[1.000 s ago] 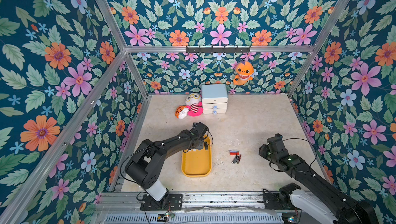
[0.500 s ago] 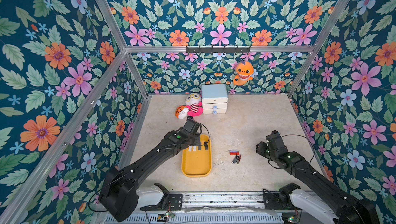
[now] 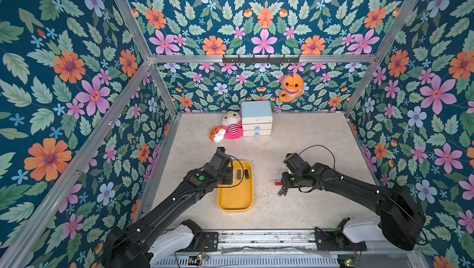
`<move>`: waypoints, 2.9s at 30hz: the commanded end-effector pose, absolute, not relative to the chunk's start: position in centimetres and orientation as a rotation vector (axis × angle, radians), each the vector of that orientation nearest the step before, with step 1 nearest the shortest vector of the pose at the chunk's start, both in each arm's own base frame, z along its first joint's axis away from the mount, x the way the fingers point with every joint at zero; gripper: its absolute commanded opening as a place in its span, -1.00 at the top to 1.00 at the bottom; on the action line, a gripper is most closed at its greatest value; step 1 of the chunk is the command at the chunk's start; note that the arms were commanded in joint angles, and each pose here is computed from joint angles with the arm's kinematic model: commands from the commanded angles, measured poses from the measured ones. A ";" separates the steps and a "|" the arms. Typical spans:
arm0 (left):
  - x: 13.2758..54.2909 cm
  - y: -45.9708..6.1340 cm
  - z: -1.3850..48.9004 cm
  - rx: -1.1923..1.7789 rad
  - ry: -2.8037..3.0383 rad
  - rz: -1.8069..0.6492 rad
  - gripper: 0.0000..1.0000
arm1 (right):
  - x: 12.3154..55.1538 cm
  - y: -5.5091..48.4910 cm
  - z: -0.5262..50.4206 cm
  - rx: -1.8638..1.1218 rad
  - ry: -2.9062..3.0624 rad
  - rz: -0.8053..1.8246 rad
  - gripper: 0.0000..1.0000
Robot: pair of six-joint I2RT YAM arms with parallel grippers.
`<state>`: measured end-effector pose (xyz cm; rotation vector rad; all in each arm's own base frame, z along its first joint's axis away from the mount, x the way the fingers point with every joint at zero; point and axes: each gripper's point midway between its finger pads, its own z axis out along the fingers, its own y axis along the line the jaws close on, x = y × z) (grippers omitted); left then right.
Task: Put the usb flash drive into the storage box
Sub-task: Pick up the USB flash from the center of the board.
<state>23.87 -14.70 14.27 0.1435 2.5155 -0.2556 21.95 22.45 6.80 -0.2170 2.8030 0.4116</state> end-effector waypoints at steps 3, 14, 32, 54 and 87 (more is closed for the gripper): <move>24.2 -14.8 14.6 0.154 2.492 -0.254 -0.05 | 21.5 22.9 5.0 -0.184 2.895 0.385 0.47; 24.3 -14.6 14.3 0.150 2.495 -0.236 -0.05 | 23.8 23.4 3.3 -0.147 2.915 0.252 0.62; 24.4 -14.4 13.8 0.145 2.510 -0.206 -0.06 | 28.9 24.6 3.7 -0.117 2.886 0.259 0.25; 24.3 -14.4 13.8 0.145 2.513 -0.207 -0.06 | 22.1 24.6 4.1 -0.640 3.007 0.316 -0.18; 24.4 -14.3 13.6 0.146 2.517 -0.192 -0.07 | 21.2 29.0 2.2 -0.706 3.080 0.440 -0.23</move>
